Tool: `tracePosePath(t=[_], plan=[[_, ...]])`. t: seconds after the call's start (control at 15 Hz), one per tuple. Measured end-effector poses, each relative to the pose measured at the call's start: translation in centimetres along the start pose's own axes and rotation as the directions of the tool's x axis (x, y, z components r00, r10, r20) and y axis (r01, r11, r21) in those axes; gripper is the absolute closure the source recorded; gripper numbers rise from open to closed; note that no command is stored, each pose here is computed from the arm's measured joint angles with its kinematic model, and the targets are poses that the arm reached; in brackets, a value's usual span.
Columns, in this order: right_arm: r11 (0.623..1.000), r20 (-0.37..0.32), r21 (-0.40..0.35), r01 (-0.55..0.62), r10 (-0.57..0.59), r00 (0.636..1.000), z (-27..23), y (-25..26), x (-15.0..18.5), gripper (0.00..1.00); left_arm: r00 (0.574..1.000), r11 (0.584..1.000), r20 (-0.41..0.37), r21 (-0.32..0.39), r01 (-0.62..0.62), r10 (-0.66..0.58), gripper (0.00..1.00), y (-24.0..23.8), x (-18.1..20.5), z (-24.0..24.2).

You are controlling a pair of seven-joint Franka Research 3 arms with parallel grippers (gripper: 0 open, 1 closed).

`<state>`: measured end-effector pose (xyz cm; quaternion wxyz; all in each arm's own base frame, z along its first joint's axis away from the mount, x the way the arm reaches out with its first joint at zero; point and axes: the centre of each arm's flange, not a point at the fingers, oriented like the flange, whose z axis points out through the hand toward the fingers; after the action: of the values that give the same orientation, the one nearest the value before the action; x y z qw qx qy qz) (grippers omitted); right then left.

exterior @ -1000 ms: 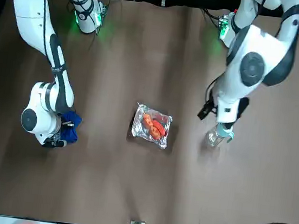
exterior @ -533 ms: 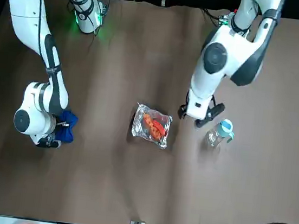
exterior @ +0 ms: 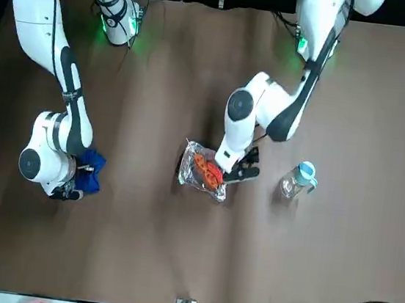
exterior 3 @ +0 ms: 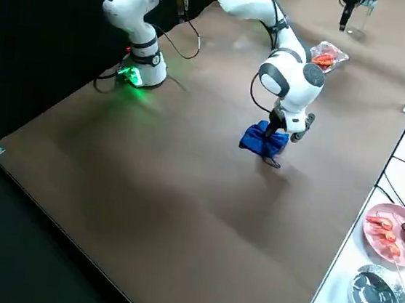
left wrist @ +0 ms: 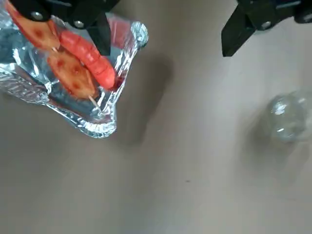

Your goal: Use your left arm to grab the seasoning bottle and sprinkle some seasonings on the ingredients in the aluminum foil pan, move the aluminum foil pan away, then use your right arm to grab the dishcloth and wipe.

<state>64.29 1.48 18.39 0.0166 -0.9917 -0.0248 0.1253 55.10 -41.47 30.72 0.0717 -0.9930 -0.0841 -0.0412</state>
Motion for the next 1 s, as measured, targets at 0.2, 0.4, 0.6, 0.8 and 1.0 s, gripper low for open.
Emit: tracePosePath(t=[0.2,0.4,0.6,0.8,1.0], plan=[[1.000,0.000,0.000,0.000,0.000,1.000,0.0,0.0,0.0,0.89,0.997,0.997,0.005,-0.036,-0.075,0.076,0.00,2.2,-0.9,5.9],[1.000,0.001,0.000,0.000,0.000,1.000,0.0,0.0,0.0,0.89,0.993,0.991,0.015,-0.064,-0.113,0.115,0.00,4.4,-3.0,9.0],[1.000,0.001,0.000,0.000,0.000,1.000,0.0,0.0,0.0,0.89,0.992,0.990,0.047,-0.079,-0.115,0.119,0.01,5.3,-4.3,10.2],[1.000,0.001,0.000,0.000,0.000,1.000,0.0,0.0,0.0,0.89,0.992,0.991,0.057,-0.081,-0.107,0.112,0.27,5.2,-4.2,10.0],[1.000,0.001,0.000,0.000,0.000,1.000,0.1,0.0,0.0,0.89,0.988,0.992,0.098,-0.051,-0.113,0.118,0.37,5.2,-4.9,10.1]])
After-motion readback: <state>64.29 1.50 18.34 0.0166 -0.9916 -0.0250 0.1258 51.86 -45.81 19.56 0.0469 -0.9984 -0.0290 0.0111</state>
